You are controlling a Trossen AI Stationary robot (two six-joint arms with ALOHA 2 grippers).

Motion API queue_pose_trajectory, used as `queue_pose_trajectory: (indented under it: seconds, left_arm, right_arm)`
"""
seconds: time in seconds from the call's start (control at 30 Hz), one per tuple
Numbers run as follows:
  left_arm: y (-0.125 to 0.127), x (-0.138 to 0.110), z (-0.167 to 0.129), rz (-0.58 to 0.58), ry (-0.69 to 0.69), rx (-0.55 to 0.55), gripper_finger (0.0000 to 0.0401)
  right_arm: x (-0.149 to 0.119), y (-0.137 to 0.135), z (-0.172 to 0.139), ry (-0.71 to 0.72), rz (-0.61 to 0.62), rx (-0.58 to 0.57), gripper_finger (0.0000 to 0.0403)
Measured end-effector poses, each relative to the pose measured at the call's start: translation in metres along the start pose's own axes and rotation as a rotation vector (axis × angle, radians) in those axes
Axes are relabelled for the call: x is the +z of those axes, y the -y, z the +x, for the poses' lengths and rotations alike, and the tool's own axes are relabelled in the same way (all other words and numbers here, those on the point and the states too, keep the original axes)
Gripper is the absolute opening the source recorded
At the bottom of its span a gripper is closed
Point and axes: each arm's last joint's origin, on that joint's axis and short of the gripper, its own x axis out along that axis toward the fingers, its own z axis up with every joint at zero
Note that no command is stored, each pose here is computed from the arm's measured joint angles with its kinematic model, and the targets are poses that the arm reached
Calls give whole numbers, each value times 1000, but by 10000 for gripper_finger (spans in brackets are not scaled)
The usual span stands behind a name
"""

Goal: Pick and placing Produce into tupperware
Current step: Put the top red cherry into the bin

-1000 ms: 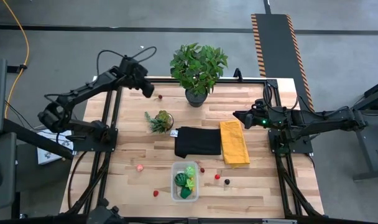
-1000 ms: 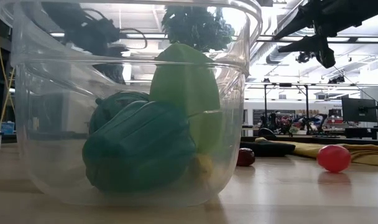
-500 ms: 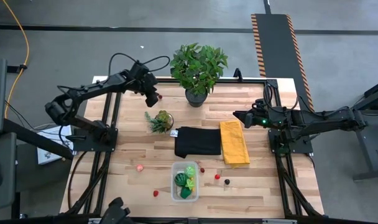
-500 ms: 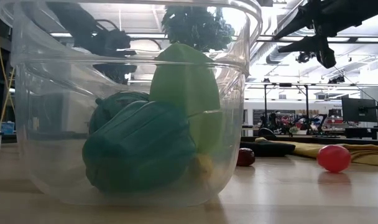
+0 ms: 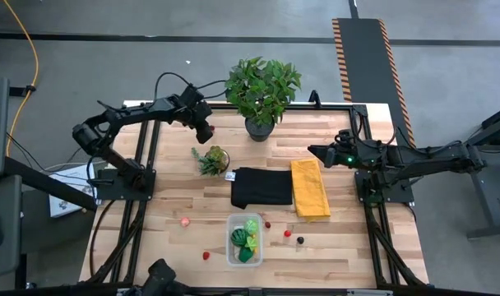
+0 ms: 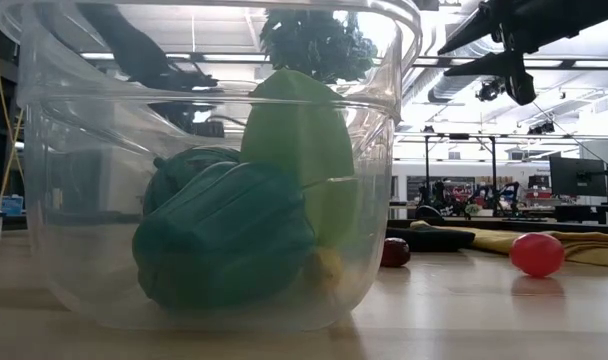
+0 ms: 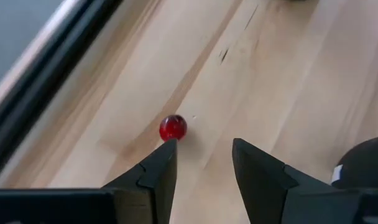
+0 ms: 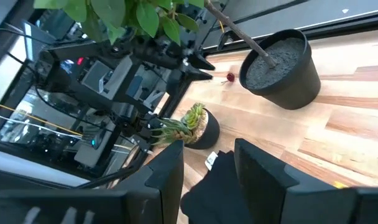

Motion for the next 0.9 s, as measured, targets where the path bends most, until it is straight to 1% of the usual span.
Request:
queue_pose_trajectory:
  seconds: [0.13, 0.23, 0.37, 0.47, 0.63, 0.8, 0.9]
  left_arm:
    - [-1, -3, 9, -14, -34, -5, 157]
    - [-3, -4, 13, -42, -51, 25, 160]
    - [-5, -1, 14, -58, -32, 69, 161]
    - [-5, 2, 14, -49, 4, 45, 161]
    - [-3, 5, 14, 50, 46, -7, 161]
    - [-4, 5, 14, 114, 52, -4, 161]
    - [-5, 5, 14, 156, 41, 30, 161]
  right_arm:
    - [0, 0, 0, 2, 5, 3, 133]
    - [0, 0, 0, 2, 12, 3, 133]
    - [0, 0, 0, 2, 25, 3, 133]
    - [0, 0, 0, 2, 25, 3, 133]
    - [0, 0, 0, 2, 25, 3, 133]
    - [0, 0, 0, 2, 25, 3, 133]
    - [0, 0, 0, 2, 26, 4, 133]
